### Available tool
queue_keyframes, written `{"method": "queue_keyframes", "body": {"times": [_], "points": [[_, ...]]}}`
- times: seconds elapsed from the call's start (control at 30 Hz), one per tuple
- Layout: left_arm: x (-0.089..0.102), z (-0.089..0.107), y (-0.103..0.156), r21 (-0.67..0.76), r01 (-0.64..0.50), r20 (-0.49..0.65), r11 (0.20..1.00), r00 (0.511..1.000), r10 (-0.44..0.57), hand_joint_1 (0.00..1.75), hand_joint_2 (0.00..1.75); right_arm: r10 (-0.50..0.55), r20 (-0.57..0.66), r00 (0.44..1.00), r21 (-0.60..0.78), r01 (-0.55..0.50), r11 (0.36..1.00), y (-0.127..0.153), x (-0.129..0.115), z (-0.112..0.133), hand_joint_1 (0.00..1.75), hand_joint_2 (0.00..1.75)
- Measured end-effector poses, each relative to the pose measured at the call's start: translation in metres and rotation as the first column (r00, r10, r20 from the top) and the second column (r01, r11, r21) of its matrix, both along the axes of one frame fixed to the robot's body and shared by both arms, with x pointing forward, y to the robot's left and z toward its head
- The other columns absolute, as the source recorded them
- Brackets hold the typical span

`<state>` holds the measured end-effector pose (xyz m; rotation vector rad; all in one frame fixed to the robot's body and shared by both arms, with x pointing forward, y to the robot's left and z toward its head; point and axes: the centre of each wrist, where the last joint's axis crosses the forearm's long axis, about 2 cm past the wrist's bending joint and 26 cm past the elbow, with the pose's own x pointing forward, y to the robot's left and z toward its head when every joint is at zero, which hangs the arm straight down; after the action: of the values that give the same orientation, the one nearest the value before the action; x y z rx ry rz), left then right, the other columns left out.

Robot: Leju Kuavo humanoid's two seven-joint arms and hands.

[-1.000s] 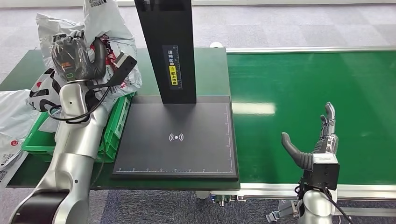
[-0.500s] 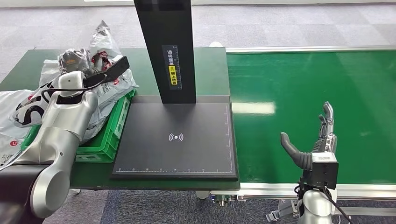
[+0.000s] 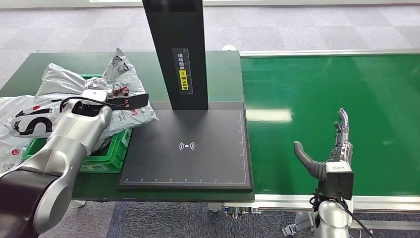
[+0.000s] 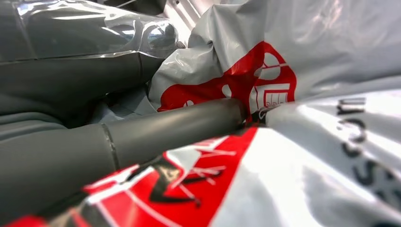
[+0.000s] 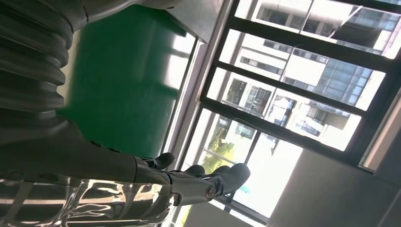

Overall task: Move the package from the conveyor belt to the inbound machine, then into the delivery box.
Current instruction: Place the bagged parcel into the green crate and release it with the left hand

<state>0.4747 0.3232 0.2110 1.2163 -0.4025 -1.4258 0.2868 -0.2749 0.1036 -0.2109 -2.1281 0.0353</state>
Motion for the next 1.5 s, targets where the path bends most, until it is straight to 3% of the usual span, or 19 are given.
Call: {"method": "queue_keyframes", "body": {"times": [0.07, 0.1, 0.2, 0.23, 0.47, 0.77, 0.83, 1.03, 1.27, 1.4, 1.5], "points": [[-0.001, -0.004, -0.001, 0.017, 0.010, -0.014, 1.000, 1.000, -0.010, 1.75, 0.00, 0.000, -0.002, 1.000, 0.000, 0.000, 1.000, 0.000, 0.000, -0.001, 0.00, 1.75], [-0.002, -0.005, -0.001, 0.023, 0.011, -0.016, 1.000, 1.000, -0.011, 1.64, 0.00, 0.000, -0.004, 1.000, 0.000, 0.000, 1.000, 0.000, 0.000, -0.002, 0.00, 1.75], [-0.004, -0.009, -0.002, 0.045, 0.002, -0.004, 0.999, 1.000, -0.002, 0.38, 0.00, -0.001, -0.007, 1.000, 0.002, 0.001, 1.000, 0.000, 0.000, -0.003, 0.00, 1.75], [-0.004, -0.010, -0.002, 0.050, 0.000, 0.007, 0.999, 1.000, -0.001, 0.04, 0.00, -0.003, -0.007, 1.000, 0.003, 0.003, 1.000, 0.000, 0.000, -0.003, 0.00, 1.75], [-0.011, -0.024, -0.001, 0.055, 0.013, 0.194, 0.998, 0.981, -0.024, 0.00, 0.00, -0.013, -0.014, 1.000, 0.010, 0.013, 1.000, 0.000, -0.002, -0.003, 0.00, 1.75], [-0.019, -0.035, 0.010, 0.035, 0.053, 0.452, 0.998, 0.890, -0.063, 0.00, 0.00, -0.012, -0.020, 1.000, 0.018, 0.012, 1.000, 0.000, -0.003, -0.002, 0.00, 1.75], [-0.021, -0.036, 0.012, 0.026, 0.093, 0.535, 0.995, 0.840, -0.093, 0.00, 0.00, -0.013, -0.022, 1.000, 0.020, 0.013, 1.000, 0.000, -0.003, -0.002, 0.00, 1.75], [-0.024, -0.031, 0.013, 0.031, 0.300, 0.754, 0.954, 0.619, -0.219, 0.00, 0.00, -0.011, -0.023, 1.000, 0.018, 0.012, 1.000, 0.002, -0.004, 0.000, 0.00, 1.75], [-0.025, -0.015, 0.008, 0.017, 0.424, 0.834, 0.905, 0.494, -0.247, 0.00, 0.00, -0.004, -0.023, 1.000, 0.013, 0.004, 1.000, 0.002, -0.003, 0.001, 0.00, 1.75], [-0.029, -0.003, 0.000, -0.046, 0.549, 0.907, 0.834, 0.372, -0.195, 0.00, 0.00, -0.003, -0.021, 1.000, 0.011, 0.003, 1.000, 0.003, -0.002, 0.001, 0.00, 1.75], [-0.032, 0.002, -0.004, -0.127, 0.679, 0.968, 0.723, 0.244, -0.059, 0.00, 0.00, -0.007, -0.020, 1.000, 0.012, 0.008, 1.000, 0.002, -0.002, 0.001, 0.00, 1.75]]}}
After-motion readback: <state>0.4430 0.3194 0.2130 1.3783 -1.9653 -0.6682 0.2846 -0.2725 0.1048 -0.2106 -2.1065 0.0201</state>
